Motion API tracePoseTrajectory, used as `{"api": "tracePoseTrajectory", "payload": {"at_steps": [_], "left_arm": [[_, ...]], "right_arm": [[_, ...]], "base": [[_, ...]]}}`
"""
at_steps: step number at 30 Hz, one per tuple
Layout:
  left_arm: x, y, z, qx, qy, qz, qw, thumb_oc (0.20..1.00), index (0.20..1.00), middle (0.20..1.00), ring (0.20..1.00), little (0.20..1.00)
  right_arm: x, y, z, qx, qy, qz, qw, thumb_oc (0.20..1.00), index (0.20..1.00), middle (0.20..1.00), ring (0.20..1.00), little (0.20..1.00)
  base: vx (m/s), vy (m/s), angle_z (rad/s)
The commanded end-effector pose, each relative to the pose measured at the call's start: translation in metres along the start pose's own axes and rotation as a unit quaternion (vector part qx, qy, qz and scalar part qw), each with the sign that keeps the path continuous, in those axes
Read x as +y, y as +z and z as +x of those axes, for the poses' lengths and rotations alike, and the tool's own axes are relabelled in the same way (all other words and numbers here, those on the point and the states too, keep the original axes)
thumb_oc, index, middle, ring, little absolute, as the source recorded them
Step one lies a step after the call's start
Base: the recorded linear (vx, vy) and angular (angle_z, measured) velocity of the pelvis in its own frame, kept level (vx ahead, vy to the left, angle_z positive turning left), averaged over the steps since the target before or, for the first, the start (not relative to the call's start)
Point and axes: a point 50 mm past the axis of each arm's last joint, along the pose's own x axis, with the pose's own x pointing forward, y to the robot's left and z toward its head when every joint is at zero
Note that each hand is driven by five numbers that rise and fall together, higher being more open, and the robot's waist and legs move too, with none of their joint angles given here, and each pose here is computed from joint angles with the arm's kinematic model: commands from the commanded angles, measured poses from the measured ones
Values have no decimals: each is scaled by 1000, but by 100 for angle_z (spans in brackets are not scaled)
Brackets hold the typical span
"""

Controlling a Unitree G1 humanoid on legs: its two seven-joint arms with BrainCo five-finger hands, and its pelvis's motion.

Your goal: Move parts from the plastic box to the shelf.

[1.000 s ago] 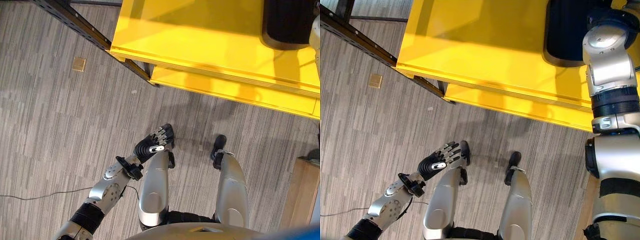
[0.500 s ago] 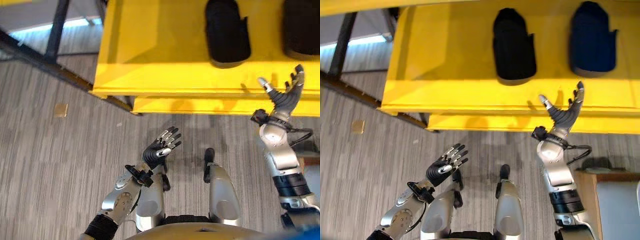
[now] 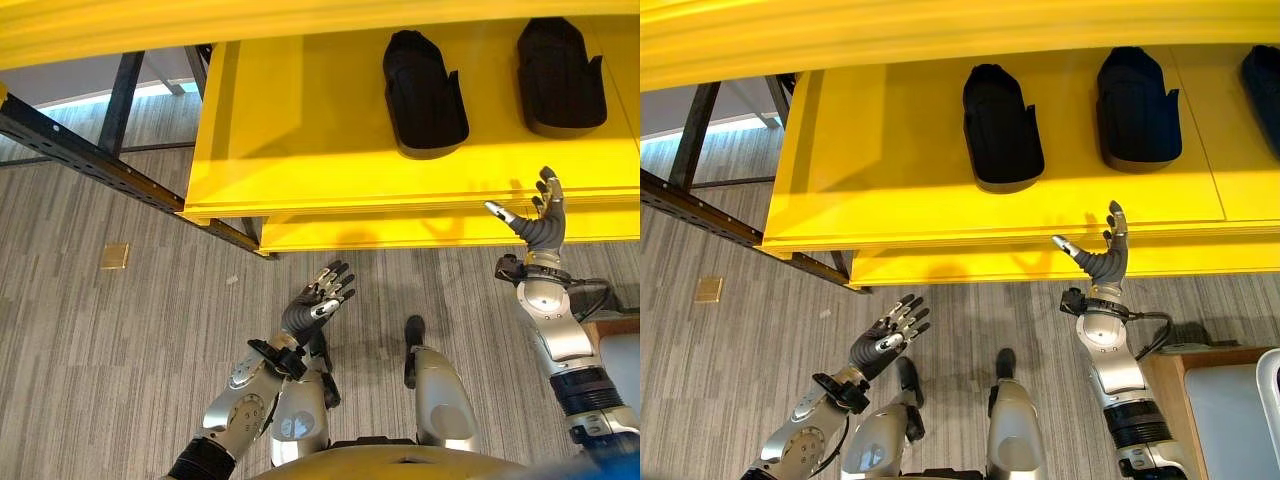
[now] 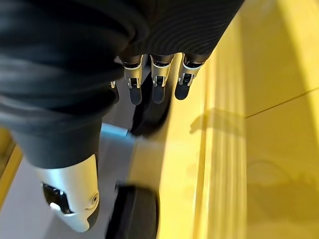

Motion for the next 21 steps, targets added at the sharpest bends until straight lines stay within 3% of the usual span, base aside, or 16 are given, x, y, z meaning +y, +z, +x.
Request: {"api": "tracePoseTrajectory", "payload": {"at_steps": [1,3,5,7,13,21], "left_arm": [[-2,17,-4,-13,-36,26,999,1000,1000,1000,1000,1000],[0,19,-4,-4,-41,35,999,1000,1000,1000,1000,1000],[1,20,-5,0,-44,40,998,1000,1000,1000,1000,1000],[6,23,-9,6,-40,47,998,1000,1000,1000,1000,1000],[11,28,-12,7,-37,57,998,1000,1000,1000,1000,1000],[15,33,-16,11,-37,65,997,1000,1000,1000,1000,1000]], "right_arm": [[-3,39,31,-102,24,-117,988,1000,1000,1000,1000,1000],[-5,45,37,-141,52,-247,957,1000,1000,1000,1000,1000],[-7,47,40,-151,73,-301,939,1000,1000,1000,1000,1000],[-18,46,44,-154,95,-406,896,1000,1000,1000,1000,1000],[-29,45,50,-146,114,-478,858,1000,1000,1000,1000,1000],[-37,47,54,-145,118,-499,846,1000,1000,1000,1000,1000]], "base": [[-32,-68,2],[-32,-56,13],[-14,-40,19],[-16,-55,8],[-3,-6,0],[-5,-13,0]]}}
